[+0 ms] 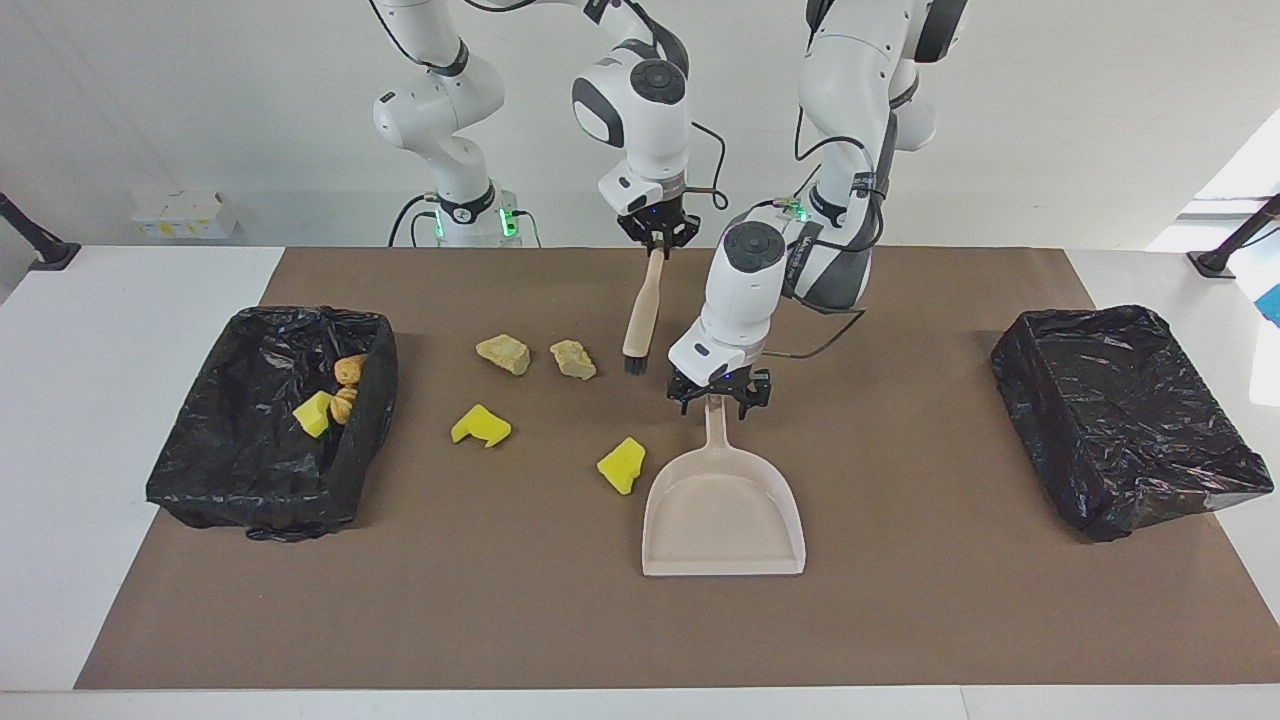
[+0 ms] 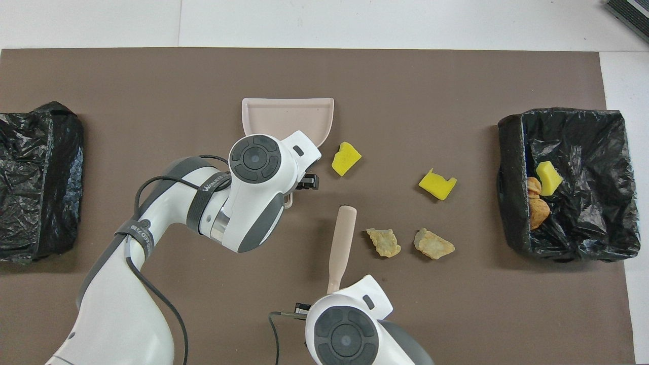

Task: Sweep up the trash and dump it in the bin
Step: 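Grasp the dustpan with the left gripper while the right gripper grasps the brush, then pull the dustpan toward the crumbs with the left gripper while the right gripper sweeps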

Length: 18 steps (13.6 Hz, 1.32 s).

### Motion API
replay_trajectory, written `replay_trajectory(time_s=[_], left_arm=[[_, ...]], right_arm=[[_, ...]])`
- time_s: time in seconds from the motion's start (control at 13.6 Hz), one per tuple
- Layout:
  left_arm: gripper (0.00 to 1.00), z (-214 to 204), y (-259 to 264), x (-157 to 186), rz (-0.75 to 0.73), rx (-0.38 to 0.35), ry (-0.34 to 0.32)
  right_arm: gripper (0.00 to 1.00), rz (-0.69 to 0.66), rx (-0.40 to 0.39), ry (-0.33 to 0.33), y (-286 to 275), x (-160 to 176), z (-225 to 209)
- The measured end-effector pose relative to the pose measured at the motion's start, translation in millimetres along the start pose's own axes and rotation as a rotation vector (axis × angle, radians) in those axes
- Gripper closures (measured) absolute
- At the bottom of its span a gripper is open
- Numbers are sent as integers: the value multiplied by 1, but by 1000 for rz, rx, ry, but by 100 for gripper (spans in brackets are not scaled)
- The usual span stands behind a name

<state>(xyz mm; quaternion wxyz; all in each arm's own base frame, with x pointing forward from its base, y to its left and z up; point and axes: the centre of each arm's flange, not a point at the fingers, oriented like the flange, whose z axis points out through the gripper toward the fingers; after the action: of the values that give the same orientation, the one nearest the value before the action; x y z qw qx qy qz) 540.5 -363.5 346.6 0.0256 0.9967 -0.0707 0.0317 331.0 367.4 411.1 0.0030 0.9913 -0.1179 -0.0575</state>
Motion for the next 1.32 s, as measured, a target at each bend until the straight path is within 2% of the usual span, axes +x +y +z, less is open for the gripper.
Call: replay_trajectory(time_s=[0.15, 0.29, 0.51, 0.59, 0.66, 0.73, 1.1, 1.32], left_arm=[[28, 0, -1, 0, -4, 1, 0], [28, -2, -3, 1, -7, 1, 2], [31, -5, -4, 3, -11, 0, 8], [37, -6, -4, 3, -13, 0, 9], [48, -6, -5, 4, -14, 1, 8], [67, -6, -5, 4, -15, 1, 8], [68, -17, -27, 19, -47, 3, 33], [68, -40, -70, 39, -65, 2, 60]], right_arm=[[74, 33, -59, 38, 31, 9, -3], [74, 75, -129, 37, 62, 18, -6], [74, 142, -211, -20, 95, 30, -1], [74, 166, -233, -40, 105, 35, 2], [74, 196, -248, -58, 117, 42, 6], [74, 228, -260, -74, 131, 48, 13], [74, 339, -265, -105, 179, 61, 41], [74, 385, -181, -123, 175, 62, 62]])
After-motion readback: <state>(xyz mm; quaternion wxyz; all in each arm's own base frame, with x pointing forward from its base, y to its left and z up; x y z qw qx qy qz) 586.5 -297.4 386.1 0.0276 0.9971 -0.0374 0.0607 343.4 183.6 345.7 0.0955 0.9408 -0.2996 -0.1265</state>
